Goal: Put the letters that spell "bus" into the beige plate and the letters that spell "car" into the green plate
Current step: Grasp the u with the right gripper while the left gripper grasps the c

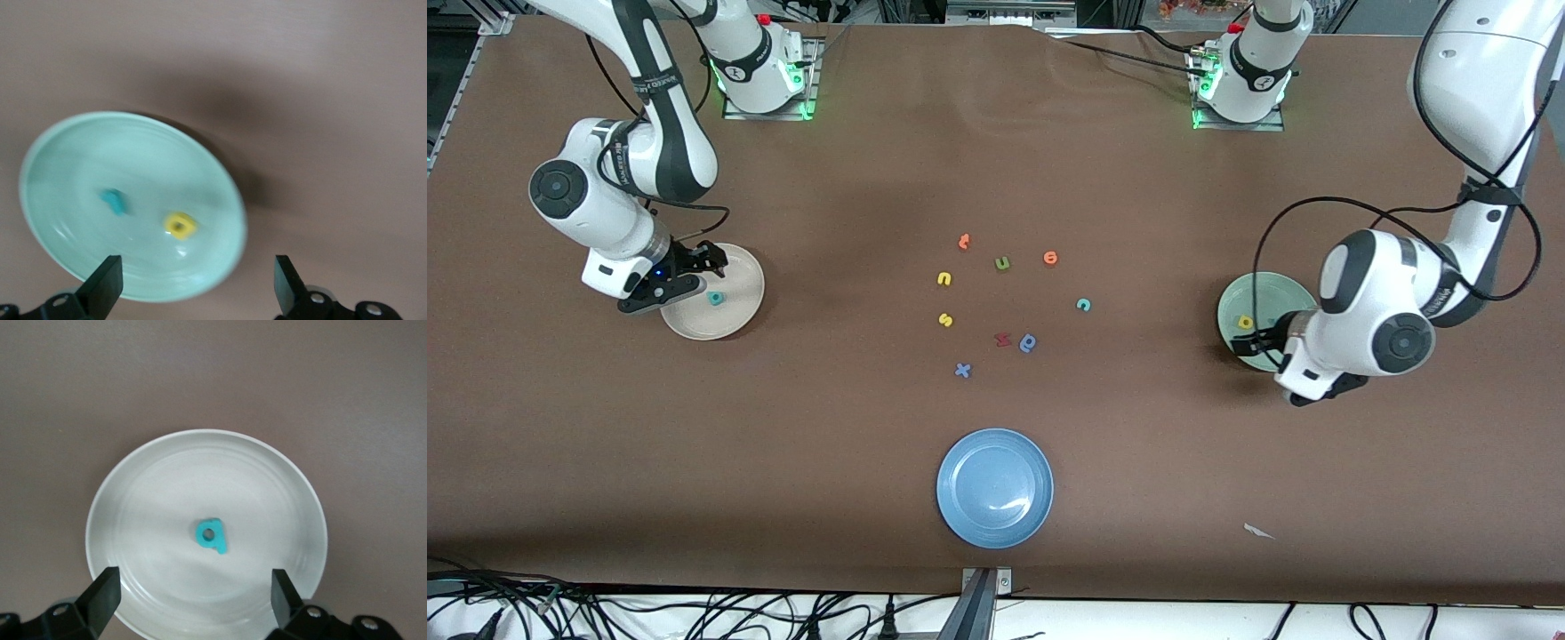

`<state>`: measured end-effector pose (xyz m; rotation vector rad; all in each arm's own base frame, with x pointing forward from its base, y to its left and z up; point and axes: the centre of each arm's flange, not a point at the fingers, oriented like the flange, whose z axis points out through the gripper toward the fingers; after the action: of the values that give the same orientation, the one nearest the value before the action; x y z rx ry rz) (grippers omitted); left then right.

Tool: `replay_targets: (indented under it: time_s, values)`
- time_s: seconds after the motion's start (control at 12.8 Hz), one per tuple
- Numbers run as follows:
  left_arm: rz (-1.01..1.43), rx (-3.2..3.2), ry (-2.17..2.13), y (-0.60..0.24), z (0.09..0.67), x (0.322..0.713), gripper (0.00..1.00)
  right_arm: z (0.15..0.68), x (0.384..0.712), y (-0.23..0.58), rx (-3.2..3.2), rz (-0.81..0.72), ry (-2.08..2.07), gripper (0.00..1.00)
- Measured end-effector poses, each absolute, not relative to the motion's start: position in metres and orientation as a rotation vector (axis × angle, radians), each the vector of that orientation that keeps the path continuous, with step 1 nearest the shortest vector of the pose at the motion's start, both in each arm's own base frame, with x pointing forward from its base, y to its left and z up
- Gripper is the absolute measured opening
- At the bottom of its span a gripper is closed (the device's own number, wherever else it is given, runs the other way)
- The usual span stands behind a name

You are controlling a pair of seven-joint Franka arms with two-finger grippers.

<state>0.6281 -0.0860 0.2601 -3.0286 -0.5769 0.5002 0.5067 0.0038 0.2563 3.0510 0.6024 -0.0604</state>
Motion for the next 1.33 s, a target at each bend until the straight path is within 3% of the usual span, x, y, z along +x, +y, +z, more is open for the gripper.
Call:
replay_targets:
  time_s: [0.31,0.62,1.09,1.33]
  values:
    - [0.441,-3.050,-0.787,-0.178,0.275,0.618,1.00,0.262,0.511,0.089,3.110,-0.015,0.472,1.00]
    - [0.395,-3.037,-0.949,-0.269,0.241,0.589,0.96,0.268,0.498,0.181,3.167,0.005,0.282,1.00]
    - [0.387,-3.006,-1.150,-0.315,0.186,0.543,0.88,0.264,0.464,0.304,3.175,0.017,-0.026,1.00]
    - [0.382,-2.974,-1.270,-0.317,0.176,0.543,0.76,0.246,0.460,0.346,3.140,0.043,-0.137,1.00]
